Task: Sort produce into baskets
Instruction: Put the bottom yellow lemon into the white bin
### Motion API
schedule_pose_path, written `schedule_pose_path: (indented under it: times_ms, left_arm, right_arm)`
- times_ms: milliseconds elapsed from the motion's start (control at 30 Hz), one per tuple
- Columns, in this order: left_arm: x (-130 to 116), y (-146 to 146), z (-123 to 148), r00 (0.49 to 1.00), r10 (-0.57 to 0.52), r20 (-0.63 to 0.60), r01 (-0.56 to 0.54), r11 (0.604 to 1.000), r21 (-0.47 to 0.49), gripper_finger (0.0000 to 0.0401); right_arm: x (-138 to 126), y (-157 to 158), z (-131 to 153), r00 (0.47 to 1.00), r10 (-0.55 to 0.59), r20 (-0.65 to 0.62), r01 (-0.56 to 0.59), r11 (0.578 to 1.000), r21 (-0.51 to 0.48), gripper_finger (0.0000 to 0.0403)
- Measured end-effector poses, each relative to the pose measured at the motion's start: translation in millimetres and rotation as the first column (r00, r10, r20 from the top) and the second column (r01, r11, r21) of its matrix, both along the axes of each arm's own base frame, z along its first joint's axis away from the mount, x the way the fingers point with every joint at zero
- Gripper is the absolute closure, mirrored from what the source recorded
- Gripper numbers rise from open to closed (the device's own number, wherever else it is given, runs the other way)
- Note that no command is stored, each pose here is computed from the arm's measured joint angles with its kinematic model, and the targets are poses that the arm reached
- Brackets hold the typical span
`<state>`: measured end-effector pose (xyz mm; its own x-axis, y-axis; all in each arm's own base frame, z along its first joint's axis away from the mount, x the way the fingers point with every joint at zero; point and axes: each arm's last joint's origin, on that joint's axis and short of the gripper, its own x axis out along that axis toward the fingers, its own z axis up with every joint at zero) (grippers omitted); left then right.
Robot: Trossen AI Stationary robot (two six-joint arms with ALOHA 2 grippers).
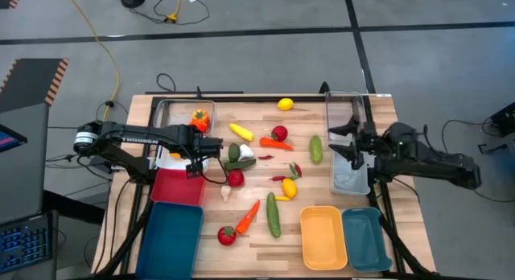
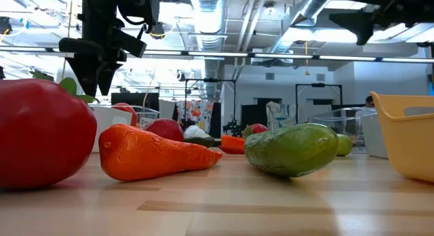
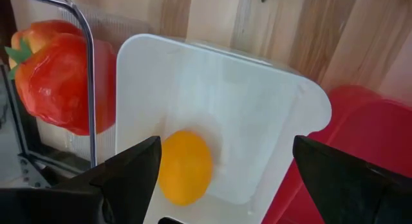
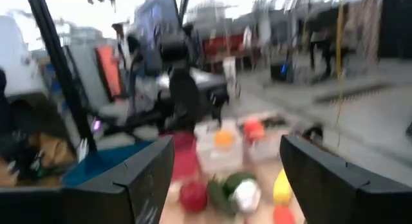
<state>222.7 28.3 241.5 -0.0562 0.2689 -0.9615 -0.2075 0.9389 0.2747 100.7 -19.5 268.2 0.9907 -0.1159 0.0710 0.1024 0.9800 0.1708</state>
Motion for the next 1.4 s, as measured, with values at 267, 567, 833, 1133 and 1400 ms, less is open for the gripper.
schedule_pose_path:
  times_ms: [267, 567, 833, 1133, 1400]
  left_arm:
    - [0, 0, 0, 1.0, -0.007, -0.002, 0.007, 1.0, 0.0, 0.0063]
    - [0, 0, 0, 1.0, -0.014, -0.004, 0.014, 1.0, 0.001, 0.0063]
    - [-4, 2, 9, 0.996, -0.082, 0.023, 0.08, 0.994, 0.08, 0.0063]
    - [-26, 0, 38, 0.977, -0.083, 0.197, 0.062, 0.992, 0.109, 0.0063]
    - [-45, -2, 55, 0.951, -0.06, 0.304, 0.027, 0.993, 0.111, 0.0063]
  right_arm:
    - [37, 7, 32, 0.955, 0.125, -0.268, -0.058, 0.968, 0.243, 0.0092]
    - [90, 24, 42, 0.862, 0.199, -0.467, 0.048, 0.884, 0.466, 0.0092]
    - [134, 45, 11, 0.743, 0.26, -0.617, 0.184, 0.807, 0.562, 0.0092]
    - [164, 54, -33, 0.624, 0.262, -0.736, 0.349, 0.75, 0.562, 0.0092]
    - [179, 56, -67, 0.523, 0.247, -0.816, 0.448, 0.734, 0.51, 0.0092]
